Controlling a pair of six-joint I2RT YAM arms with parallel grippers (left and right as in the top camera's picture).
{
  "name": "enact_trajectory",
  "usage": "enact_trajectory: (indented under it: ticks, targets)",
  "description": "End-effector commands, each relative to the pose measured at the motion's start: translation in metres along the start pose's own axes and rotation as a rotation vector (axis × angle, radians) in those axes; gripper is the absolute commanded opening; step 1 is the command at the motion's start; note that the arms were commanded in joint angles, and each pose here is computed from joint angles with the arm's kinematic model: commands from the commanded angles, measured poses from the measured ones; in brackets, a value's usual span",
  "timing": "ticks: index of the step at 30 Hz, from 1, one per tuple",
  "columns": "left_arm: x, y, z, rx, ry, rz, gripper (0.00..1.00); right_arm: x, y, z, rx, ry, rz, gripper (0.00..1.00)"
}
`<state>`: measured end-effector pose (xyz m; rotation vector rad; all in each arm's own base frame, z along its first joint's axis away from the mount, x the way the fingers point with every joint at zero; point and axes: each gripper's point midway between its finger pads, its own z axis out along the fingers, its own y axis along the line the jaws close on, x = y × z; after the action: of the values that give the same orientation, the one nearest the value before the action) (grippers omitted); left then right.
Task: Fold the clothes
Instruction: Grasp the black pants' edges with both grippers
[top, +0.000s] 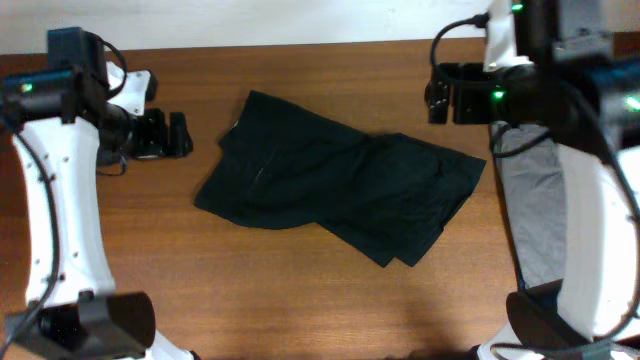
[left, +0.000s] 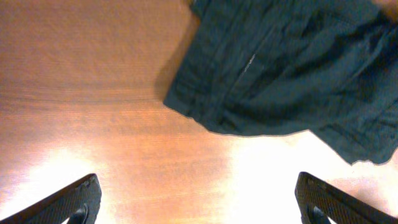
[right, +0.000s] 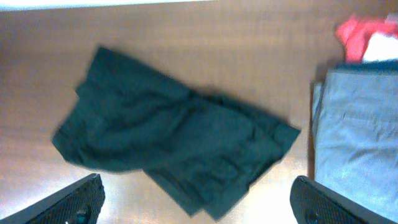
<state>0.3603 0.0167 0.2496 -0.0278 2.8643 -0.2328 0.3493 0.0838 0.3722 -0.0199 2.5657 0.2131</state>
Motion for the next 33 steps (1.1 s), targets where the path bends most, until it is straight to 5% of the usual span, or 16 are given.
enact_trajectory:
  ticks: [1, 5, 6, 7, 13, 20, 27, 33]
  targets:
    - [0.007, 0.004, 0.028, 0.021, 0.13, -0.023, 0.99, 0.023, -0.003, 0.03, 0.021, 0.138, 0.013, 0.99]
    - [0.019, 0.03, 0.102, -0.037, 0.355, -0.074, 0.95, 0.092, -0.03, 0.09, 0.145, 0.454, 0.016, 0.99]
    - [0.023, 0.034, 0.121, -0.032, 0.414, -0.083, 0.73, 0.11, -0.031, 0.099, 0.141, 0.527, 0.022, 0.99]
    - [0.027, 0.036, 0.135, -0.029, 0.453, -0.09, 0.7, 0.124, -0.029, 0.105, 0.124, 0.583, 0.031, 0.99]
    - [0.04, 0.051, 0.202, -0.029, 0.582, -0.1, 0.7, 0.187, -0.037, 0.134, 0.145, 0.796, 0.073, 0.99]
    - [0.032, 0.041, 0.218, -0.033, 0.552, -0.041, 0.7, 0.233, -0.049, 0.175, 0.214, 0.845, 0.199, 0.99]
    - [0.042, 0.052, 0.24, -0.072, 0.607, -0.033, 0.65, 0.228, -0.036, 0.189, 0.14, 0.803, 0.229, 0.99]
    - [0.039, 0.053, 0.248, -0.075, 0.583, -0.029, 0.46, 0.24, -0.028, 0.199, 0.082, 0.819, 0.253, 0.99]
